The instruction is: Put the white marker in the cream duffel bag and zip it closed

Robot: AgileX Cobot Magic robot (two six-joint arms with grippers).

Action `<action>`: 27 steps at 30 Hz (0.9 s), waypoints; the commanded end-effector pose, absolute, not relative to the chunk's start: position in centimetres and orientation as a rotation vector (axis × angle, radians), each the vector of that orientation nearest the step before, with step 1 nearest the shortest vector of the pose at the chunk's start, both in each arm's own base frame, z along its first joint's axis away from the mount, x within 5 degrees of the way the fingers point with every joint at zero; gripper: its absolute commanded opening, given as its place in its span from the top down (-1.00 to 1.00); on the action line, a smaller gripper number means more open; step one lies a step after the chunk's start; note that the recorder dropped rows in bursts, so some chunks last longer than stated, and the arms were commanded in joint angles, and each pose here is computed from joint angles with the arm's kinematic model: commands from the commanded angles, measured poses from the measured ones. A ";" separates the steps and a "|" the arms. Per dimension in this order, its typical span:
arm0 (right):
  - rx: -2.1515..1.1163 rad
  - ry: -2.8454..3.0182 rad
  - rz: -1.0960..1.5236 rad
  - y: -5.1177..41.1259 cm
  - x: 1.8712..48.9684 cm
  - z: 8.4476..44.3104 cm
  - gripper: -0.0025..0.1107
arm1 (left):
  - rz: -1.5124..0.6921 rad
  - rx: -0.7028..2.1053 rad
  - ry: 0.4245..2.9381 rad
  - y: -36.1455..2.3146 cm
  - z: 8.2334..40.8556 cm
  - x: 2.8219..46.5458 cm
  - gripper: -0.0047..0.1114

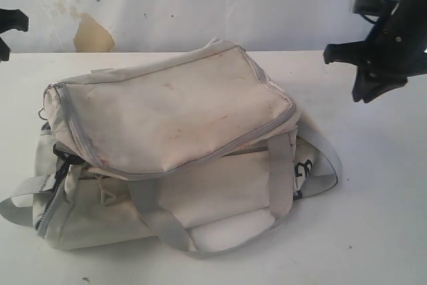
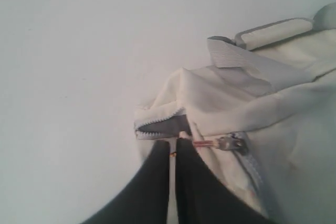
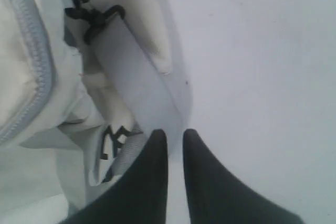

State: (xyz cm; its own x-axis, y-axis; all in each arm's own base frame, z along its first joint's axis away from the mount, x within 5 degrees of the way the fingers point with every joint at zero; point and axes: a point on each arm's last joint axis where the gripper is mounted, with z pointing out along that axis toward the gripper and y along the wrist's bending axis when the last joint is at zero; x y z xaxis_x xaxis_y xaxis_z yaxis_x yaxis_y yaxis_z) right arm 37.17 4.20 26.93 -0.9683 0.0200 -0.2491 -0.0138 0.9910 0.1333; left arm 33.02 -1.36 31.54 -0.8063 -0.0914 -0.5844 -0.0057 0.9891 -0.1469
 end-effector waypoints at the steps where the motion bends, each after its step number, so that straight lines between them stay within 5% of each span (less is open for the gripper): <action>1: -0.099 2.857 0.135 2.1 37.2 27.5 0.85 | -0.144 -0.146 2.514 0.6 31.6 33.0 0.92; 15: -0.063 2.819 0.060 0.2 37.5 26.5 0.96 | 0.003 -0.114 2.602 2.4 31.1 32.2 0.92; 27: -0.066 2.738 0.038 0.0 35.9 30.0 0.96 | 0.000 -0.073 2.645 0.8 31.2 31.6 0.92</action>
State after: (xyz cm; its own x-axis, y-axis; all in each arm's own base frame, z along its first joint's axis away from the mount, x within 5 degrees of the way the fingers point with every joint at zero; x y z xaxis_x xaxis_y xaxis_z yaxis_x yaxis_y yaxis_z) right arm 36.50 0.25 28.84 -0.9295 -0.0284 -0.3678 -0.0450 0.9983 0.0368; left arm 31.92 0.91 30.62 -0.8863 -0.0446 -0.4610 -0.0456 0.9989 -0.0089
